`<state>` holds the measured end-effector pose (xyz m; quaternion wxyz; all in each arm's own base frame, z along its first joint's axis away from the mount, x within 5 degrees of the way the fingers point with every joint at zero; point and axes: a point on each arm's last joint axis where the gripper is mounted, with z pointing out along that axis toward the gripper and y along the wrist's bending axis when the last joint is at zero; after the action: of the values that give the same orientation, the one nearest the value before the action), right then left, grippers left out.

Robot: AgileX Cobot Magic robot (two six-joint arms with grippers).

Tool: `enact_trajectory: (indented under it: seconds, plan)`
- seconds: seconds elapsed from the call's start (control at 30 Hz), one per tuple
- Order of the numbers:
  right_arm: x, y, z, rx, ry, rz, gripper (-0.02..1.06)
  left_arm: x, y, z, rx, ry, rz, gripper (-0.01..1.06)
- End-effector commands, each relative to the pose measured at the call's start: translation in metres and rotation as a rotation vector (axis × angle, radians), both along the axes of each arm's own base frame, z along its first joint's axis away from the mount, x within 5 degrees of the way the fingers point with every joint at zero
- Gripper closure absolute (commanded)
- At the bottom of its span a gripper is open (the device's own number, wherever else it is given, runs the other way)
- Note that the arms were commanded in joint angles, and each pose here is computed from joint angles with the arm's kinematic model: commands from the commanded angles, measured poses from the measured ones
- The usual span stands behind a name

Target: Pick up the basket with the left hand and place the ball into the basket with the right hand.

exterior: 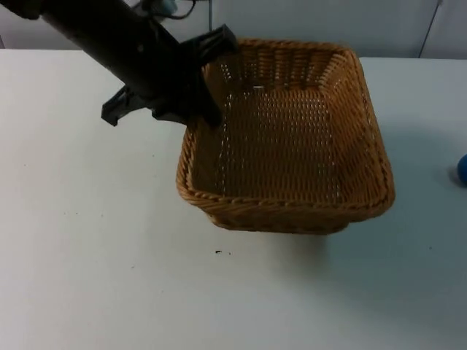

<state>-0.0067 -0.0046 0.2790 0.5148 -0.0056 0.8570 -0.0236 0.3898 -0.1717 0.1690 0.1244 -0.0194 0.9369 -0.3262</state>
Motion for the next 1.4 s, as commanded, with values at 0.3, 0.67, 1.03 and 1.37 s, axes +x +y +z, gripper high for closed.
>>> enact_trajectory:
  seconds: [0.3,0.67,1.03,1.37]
  plan:
    - [0.0,0.0,-0.001,-0.001,-0.008,-0.007,0.0,-0.076,0.07,0.036,0.008,-0.027,0.146,1.05]
    - [0.0,0.0,-0.001,0.0,-0.008,-0.006,0.0,-0.124,0.096,0.031,0.023,-0.015,0.127,1.05]
    - [-0.002,0.001,0.014,0.04,-0.047,-0.019,0.18,-0.128,0.091,0.033,-0.034,0.0,0.079,1.05]
    - [0.064,0.001,0.055,0.034,0.08,-0.024,0.22,-0.128,0.09,0.034,-0.04,0.003,0.072,1.05]
